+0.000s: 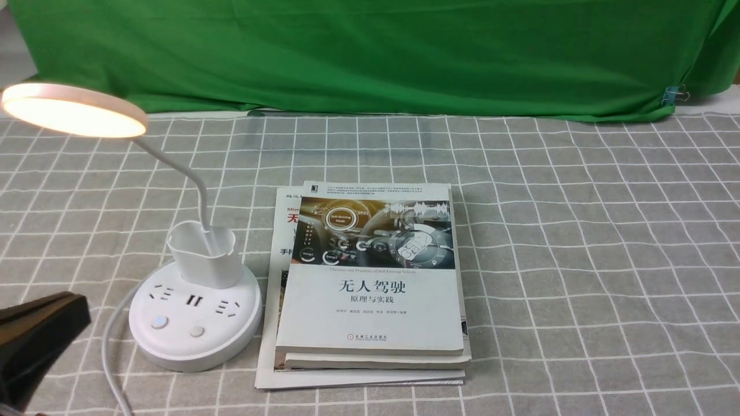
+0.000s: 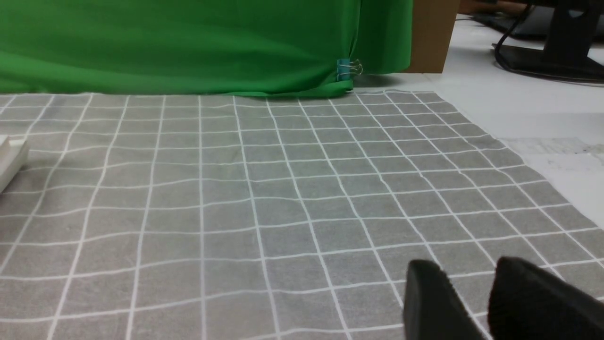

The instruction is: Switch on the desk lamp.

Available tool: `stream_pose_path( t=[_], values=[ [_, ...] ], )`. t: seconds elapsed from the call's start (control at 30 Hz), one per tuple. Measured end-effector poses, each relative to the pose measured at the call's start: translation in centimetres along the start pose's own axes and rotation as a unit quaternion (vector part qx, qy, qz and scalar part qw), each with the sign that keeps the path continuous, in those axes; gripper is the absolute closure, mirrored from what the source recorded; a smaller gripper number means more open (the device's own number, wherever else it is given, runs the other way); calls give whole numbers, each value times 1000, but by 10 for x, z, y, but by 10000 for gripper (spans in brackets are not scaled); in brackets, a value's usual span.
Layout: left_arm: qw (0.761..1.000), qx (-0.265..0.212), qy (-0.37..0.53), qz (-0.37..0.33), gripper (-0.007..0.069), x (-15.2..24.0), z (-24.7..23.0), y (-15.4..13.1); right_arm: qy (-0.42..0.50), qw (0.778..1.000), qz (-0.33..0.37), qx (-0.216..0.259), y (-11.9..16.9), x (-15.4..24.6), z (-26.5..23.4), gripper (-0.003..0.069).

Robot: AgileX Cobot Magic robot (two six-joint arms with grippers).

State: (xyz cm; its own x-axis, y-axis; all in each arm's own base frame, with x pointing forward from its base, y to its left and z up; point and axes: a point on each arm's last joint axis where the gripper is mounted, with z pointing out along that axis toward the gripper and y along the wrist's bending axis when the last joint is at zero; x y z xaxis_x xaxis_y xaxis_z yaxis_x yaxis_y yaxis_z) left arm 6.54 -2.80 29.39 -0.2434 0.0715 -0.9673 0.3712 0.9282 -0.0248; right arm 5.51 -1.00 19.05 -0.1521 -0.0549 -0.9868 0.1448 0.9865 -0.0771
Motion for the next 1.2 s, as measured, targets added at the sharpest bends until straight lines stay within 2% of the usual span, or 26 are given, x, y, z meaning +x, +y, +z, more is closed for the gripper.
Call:
stream_pose_path(
  t=[0.17, 0.6, 0.73, 0.8, 0.9, 0.93, 1.0, 1.2],
  values=[
    [999, -11, -31, 24, 606, -1, -12, 1, 0, 1000, 0, 0, 0, 0, 0, 414],
    [999, -15, -38, 29, 606, 1, -12, 2, 0, 1000, 0, 0, 0, 0, 0, 414],
    [994, -52, -80, 60, 606, 9, -4, 8, 0, 1000, 0, 0, 0, 0, 0, 414],
    [988, -87, -106, 71, 606, 17, 0, 13, 0, 1000, 0, 0, 0, 0, 0, 414],
    [981, -136, -116, 70, 606, 39, 3, 19, 0, 1000, 0, 0, 0, 0, 0, 414],
    [981, -139, -114, 68, 606, 40, 4, 20, 0, 1000, 0, 0, 0, 0, 0, 414],
    [978, -171, -111, 51, 606, 65, 6, 24, 0, 1000, 0, 0, 0, 0, 0, 414],
    [979, -186, -82, 27, 606, 95, 10, 26, 0, 1000, 0, 0, 0, 0, 0, 414]
  ],
)
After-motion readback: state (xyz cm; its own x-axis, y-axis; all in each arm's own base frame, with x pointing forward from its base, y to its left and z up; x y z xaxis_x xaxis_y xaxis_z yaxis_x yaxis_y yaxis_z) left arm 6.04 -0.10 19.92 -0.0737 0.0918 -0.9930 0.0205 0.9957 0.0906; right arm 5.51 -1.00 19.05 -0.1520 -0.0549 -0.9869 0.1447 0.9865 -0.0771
